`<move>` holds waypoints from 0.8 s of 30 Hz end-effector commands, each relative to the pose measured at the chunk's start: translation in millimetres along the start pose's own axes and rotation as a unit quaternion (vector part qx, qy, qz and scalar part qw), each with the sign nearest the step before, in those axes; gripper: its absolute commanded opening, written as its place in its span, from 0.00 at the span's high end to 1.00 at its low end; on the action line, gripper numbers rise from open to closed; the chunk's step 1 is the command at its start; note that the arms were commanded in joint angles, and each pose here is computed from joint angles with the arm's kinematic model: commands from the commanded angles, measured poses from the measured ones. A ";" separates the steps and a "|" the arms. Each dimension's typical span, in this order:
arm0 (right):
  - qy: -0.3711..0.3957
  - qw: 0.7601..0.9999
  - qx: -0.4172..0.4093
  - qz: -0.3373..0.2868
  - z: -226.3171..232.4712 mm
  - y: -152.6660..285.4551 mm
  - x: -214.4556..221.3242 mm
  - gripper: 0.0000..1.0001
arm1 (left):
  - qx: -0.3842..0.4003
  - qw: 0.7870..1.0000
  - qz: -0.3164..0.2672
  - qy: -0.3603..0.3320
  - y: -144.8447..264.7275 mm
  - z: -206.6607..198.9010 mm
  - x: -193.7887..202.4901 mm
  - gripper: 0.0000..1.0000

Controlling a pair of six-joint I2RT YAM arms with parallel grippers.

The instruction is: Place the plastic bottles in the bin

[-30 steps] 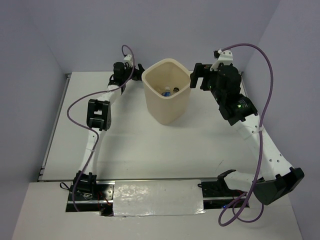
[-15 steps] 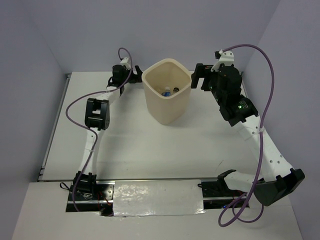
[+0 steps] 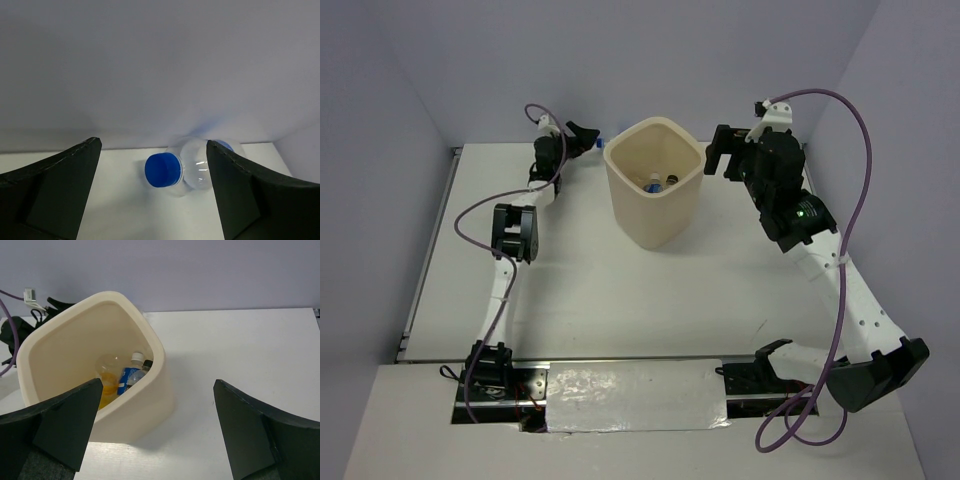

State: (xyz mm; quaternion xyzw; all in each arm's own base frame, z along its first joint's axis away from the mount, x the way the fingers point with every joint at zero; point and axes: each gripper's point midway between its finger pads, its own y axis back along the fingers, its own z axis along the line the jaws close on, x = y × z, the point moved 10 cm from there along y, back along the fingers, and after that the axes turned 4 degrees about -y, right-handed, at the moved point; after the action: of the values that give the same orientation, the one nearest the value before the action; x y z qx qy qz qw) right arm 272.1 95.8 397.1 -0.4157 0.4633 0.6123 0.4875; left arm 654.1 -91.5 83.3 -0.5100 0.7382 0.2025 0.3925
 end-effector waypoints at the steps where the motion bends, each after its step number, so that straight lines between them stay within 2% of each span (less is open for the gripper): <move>1: -0.025 0.999 0.006 -0.039 -1.8 7.1 -12.1 0.00 | 0.013 1.000 -0.022 -0.017 -21.1 -43.7 17.3 0.01; 4: -0.030 0.999 0.008 -0.037 -1.6 6.8 -12.3 0.00 | 0.034 0.999 -0.017 -0.030 -29.8 -71.0 34.5 0.01; 7: -0.030 0.999 0.008 -0.029 -1.2 7.0 -11.3 0.00 | 0.053 0.998 -0.014 -0.035 -32.3 -89.6 35.4 0.01; 11: -0.031 0.999 0.008 -0.026 -2.6 11.2 -10.2 0.00 | 0.037 0.999 -0.002 -0.019 -26.0 -83.1 37.9 0.01; 17: -0.023 0.999 0.009 -0.029 -5.5 16.0 -10.8 0.00 | 0.066 0.997 0.036 -0.013 -17.5 -79.2 42.1 0.01; 24: -0.051 0.997 0.046 0.022 -16.3 -10.0 3.0 0.00 | 0.108 0.992 0.055 -0.016 -8.2 -83.6 34.0 0.01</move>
State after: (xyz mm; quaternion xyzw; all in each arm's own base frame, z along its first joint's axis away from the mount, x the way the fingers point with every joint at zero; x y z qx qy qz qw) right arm 271.8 88.8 394.7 -0.3864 0.4650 0.6144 0.5070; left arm 628.6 -170.8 74.5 -0.4392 0.7783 0.1855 0.4086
